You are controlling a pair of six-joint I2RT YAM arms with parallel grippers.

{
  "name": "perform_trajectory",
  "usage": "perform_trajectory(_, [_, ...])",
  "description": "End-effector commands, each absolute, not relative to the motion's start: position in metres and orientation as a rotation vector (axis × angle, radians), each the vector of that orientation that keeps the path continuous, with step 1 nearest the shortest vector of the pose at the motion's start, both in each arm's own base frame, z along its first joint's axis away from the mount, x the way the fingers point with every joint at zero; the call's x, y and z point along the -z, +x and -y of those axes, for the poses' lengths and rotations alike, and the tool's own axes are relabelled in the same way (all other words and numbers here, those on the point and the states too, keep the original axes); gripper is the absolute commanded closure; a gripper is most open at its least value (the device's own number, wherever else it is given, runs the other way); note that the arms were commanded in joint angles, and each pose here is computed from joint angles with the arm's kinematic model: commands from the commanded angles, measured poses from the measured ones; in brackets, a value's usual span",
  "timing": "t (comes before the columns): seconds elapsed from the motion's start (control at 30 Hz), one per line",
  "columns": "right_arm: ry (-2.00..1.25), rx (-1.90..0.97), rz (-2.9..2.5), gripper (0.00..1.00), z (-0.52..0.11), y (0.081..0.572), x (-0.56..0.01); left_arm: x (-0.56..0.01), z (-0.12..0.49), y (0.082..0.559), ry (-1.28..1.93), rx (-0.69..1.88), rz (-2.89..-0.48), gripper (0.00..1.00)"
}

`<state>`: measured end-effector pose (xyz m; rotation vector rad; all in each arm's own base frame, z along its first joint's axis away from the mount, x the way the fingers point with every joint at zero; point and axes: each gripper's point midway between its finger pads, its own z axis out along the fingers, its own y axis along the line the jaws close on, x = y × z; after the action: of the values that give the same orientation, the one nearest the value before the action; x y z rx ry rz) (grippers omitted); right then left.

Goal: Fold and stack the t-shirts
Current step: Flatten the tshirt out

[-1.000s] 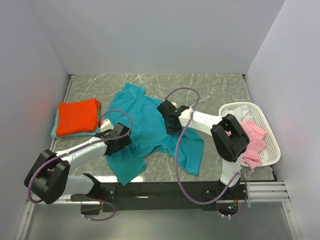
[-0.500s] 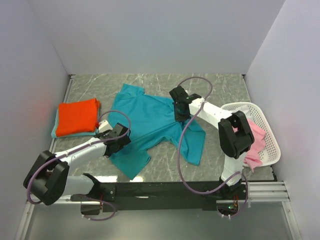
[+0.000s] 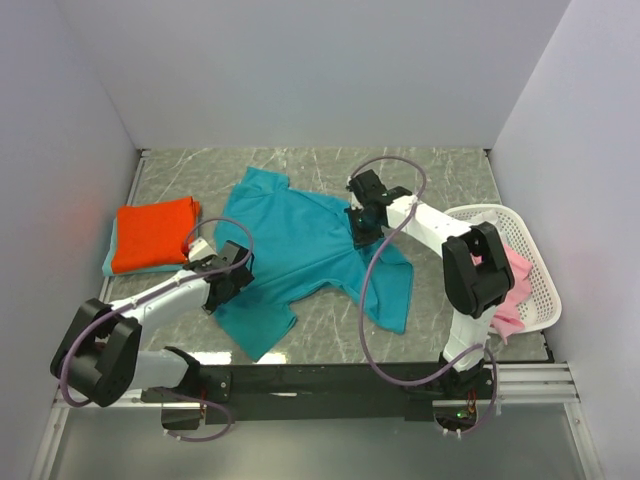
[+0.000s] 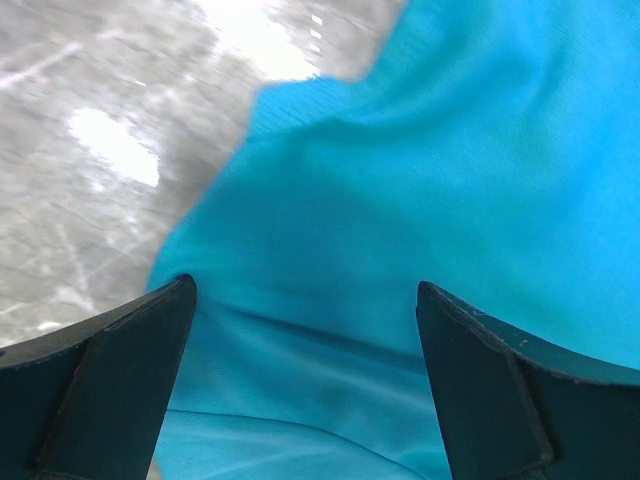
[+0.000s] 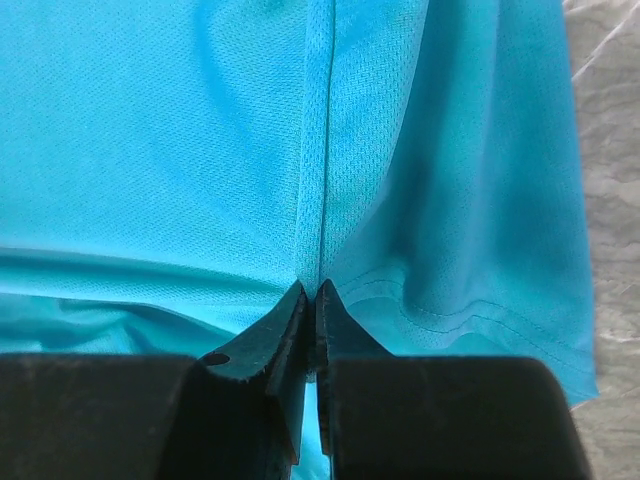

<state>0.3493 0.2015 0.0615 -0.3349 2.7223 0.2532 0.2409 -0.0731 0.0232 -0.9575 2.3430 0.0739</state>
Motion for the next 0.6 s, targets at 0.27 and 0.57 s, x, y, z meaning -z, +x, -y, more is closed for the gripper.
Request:
perform_trajectory(0.27, [-0.275, -0.408, -2.609, 0.94, -0.176, 0.381, -0.102, -0.014, 0.04, 0.233, -1.0, -0.218, -2.384, 0.01])
perform_trajectory(0.57, [-0.377, -0.459, -2.57, 0.93, -0.157, 0.402, -0.116, -0.011, 0.031, 0.236, -1.023, -0.245, -2.388, 0.0])
